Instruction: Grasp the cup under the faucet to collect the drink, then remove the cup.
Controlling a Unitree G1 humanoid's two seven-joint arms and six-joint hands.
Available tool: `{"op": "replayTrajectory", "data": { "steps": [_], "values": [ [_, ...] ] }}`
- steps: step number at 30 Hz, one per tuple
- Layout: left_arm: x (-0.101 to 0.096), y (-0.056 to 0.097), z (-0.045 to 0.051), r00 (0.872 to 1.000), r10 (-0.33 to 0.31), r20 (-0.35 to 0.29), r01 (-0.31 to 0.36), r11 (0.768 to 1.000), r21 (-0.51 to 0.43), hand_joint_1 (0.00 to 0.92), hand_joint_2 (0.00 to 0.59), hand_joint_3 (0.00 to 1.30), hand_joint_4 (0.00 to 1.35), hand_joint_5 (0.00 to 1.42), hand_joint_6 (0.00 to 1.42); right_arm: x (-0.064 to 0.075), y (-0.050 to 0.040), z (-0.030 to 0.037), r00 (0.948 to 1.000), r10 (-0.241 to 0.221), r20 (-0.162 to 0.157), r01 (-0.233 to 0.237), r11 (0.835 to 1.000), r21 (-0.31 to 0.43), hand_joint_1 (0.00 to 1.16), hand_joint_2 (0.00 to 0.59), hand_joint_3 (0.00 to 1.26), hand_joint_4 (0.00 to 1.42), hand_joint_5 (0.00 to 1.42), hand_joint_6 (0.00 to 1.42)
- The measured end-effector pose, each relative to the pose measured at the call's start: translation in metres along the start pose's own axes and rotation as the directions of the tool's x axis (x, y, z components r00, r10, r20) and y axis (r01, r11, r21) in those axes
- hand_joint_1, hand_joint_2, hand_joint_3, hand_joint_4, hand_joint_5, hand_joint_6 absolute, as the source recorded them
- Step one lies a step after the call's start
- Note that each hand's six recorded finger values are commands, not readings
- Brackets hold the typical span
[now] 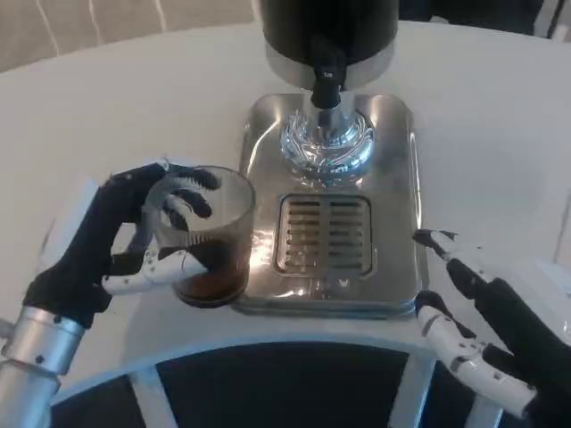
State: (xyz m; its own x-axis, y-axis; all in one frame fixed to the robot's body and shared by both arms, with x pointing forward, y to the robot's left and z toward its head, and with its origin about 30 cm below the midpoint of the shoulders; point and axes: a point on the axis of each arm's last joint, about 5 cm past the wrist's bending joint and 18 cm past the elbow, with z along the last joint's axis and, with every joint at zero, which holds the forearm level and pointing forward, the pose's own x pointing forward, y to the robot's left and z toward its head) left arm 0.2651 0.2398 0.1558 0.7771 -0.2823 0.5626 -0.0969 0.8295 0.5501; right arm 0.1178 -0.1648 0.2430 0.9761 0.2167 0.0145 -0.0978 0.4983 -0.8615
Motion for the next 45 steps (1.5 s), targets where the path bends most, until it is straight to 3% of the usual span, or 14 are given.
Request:
{"op": "replayTrajectory", "data": {
  "steps": [13, 29, 45],
  "values": [
    [-0.021, 0.005, 0.0155, 0.995, -0.03, 0.099, 0.027, 0.999, 0.033, 0.667, 0.0, 0.92, 1.1, 1.38, 1.42, -0.001, 0.0014, -0.0009, 0.9986, 0.045, 0.029, -0.044, 0.998, -0.037, 0.02, 0.548, 0.04, 0.0, 0.0, 0.03],
    [-0.041, 0.007, 0.0276, 0.982, -0.098, 0.159, 0.094, 0.995, 0.036, 0.668, 0.0, 0.92, 1.09, 1.38, 1.42, -0.007, 0.0072, 0.0032, 0.9902, 0.071, 0.12, -0.057, 0.991, -0.123, 0.01, 0.548, 0.04, 0.0, 0.0, 0.02],
    [-0.046, 0.009, 0.0336, 0.976, -0.118, 0.182, 0.111, 0.993, 0.046, 0.682, 0.0, 0.92, 1.08, 1.38, 1.42, -0.011, 0.0129, 0.0049, 0.9845, 0.104, 0.141, -0.086, 0.988, -0.128, 0.01, 0.548, 0.04, 0.0, 0.0, 0.02]
  ]
}}
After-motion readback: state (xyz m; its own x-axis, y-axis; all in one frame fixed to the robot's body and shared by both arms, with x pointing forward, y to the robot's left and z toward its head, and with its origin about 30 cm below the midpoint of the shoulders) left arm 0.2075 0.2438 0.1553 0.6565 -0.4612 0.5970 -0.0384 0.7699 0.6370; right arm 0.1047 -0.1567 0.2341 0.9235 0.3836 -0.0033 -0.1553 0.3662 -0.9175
